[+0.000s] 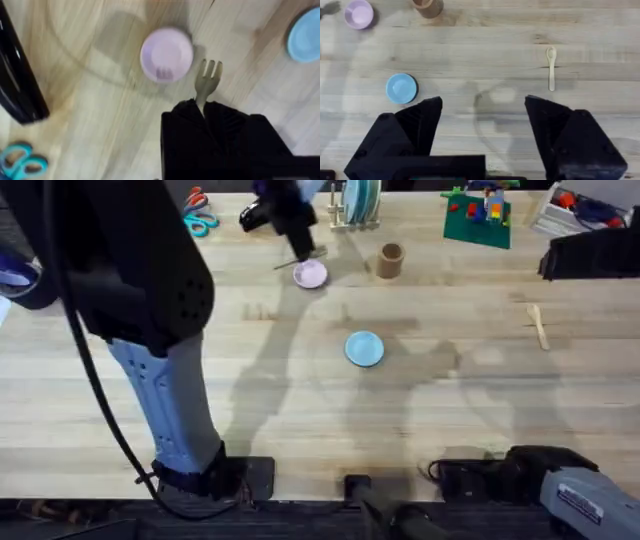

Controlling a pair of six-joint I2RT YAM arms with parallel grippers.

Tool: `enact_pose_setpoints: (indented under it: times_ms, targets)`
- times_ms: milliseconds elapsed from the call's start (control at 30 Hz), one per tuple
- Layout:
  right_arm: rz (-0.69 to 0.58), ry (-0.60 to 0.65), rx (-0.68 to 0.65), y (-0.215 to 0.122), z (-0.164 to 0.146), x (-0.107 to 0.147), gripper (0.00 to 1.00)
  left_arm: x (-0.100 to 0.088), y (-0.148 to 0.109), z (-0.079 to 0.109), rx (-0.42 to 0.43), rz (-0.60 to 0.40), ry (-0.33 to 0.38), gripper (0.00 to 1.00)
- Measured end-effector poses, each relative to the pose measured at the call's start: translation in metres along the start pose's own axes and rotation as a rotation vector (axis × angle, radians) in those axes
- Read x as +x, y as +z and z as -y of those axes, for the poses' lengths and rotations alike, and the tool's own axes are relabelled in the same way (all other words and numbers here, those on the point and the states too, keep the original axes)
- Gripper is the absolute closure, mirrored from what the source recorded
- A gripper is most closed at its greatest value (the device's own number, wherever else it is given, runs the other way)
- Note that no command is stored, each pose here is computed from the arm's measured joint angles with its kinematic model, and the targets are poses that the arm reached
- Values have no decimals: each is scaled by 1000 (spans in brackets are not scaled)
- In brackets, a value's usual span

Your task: Pick up a utensil and set it on the pink plate, then put the other utensil in the container.

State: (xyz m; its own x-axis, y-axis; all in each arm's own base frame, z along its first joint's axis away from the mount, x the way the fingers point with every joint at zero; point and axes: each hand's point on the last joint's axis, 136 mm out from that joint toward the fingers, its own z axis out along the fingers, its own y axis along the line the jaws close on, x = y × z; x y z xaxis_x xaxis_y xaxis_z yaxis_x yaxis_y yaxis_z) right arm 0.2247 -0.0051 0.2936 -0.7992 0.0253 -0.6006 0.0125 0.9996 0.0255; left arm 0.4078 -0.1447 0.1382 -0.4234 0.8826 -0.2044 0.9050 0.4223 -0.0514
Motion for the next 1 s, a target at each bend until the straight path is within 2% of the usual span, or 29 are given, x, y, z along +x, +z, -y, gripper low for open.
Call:
enact_pose_setpoints:
  times_ms: [167,300,733,867,1000]
  targets:
    - [0,0,0,0,0,0,8,-28,4,6,-40,42,45,957]
    - [0,0,0,0,0,0,7,-38,4,2,-66,69,45,957]
    - [0,0,0,0,0,0,7,-40,3,-14,-102,101,20,957]
    - [0,0,0,0,0,0,7,-36,17,-18,-85,82,9,957]
    - [0,0,0,0,0,0,7,-30,41,-22,-48,44,-7,957]
